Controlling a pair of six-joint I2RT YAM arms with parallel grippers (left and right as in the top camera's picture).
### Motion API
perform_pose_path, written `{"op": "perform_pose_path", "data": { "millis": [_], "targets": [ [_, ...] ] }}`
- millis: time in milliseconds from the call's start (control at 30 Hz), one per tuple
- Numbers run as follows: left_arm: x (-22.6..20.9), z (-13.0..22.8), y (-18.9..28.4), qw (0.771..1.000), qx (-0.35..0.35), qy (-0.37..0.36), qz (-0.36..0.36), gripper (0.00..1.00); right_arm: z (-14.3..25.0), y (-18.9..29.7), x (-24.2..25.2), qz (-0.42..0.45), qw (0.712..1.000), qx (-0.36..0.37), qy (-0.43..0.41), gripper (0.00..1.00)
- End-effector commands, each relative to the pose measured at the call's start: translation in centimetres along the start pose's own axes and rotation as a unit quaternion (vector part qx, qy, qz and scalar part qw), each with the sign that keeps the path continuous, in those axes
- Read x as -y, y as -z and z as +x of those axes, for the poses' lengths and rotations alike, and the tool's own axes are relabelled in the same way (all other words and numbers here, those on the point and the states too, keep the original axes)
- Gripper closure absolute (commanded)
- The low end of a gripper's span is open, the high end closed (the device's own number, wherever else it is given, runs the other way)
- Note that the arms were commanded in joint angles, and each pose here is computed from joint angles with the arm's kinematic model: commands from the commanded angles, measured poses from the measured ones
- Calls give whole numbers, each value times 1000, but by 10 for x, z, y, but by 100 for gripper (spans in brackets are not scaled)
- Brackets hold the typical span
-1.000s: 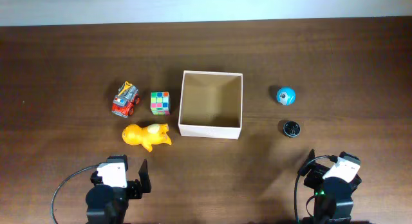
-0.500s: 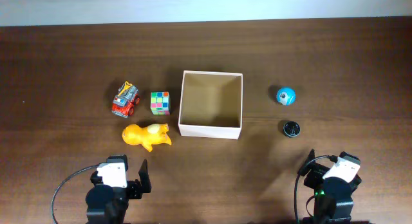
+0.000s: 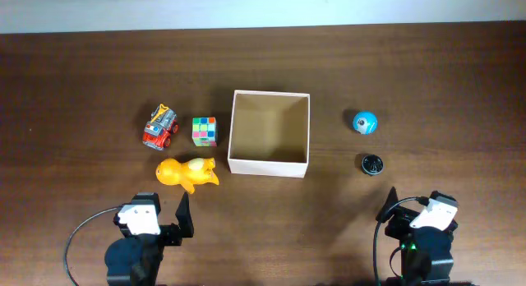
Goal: Pack container
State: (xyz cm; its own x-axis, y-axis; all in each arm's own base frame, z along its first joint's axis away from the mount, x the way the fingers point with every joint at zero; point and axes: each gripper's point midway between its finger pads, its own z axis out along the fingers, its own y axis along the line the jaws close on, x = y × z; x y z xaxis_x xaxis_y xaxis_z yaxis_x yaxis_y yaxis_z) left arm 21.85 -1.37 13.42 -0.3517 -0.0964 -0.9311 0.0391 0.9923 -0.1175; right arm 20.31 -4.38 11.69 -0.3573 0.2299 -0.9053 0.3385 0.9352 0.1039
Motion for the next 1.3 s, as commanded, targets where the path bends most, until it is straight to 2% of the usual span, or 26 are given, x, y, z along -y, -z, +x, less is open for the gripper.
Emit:
{"op": "perform_pose_path", "data": {
  "millis": [0,200,300,600,700,833,900,1033,1067,1200,1267],
  "targets": [
    [5,-12,3,1000,-2,10,11,1,-32,17,-18,-50,998,22,-14,1],
    [7,-38,-1,999,-47,15,2,1,-70,32,-33,-67,998,-19,-4,1],
    [8,-63,-10,997,-72,17,-1,1,-91,29,-44,-72,996,-54,3,1],
    [14,-138,-58,979,-204,25,-11,1,-147,-2,-77,-43,970,-237,40,1],
    [20,-164,-83,979,-202,27,2,1,-154,-18,-92,-46,952,-298,46,1],
    [19,-183,-116,982,-187,23,4,1,-151,-45,-112,-56,930,-360,46,1],
    [17,-178,-131,980,-196,7,5,1,-146,-61,-116,-52,925,-373,48,1],
    [1,-137,-161,964,-264,3,-29,1,-130,-82,-120,-47,916,-396,48,1],
    [-8,-118,-172,955,-292,-7,-46,1,-126,-86,-120,-44,912,-404,50,1],
    [-17,-83,-193,935,-342,-88,-31,1,-123,-87,-120,-43,911,-407,51,1],
    [-26,-67,-199,925,-364,-103,-45,1,-123,-87,-120,-43,911,-407,50,1]
  ]
}}
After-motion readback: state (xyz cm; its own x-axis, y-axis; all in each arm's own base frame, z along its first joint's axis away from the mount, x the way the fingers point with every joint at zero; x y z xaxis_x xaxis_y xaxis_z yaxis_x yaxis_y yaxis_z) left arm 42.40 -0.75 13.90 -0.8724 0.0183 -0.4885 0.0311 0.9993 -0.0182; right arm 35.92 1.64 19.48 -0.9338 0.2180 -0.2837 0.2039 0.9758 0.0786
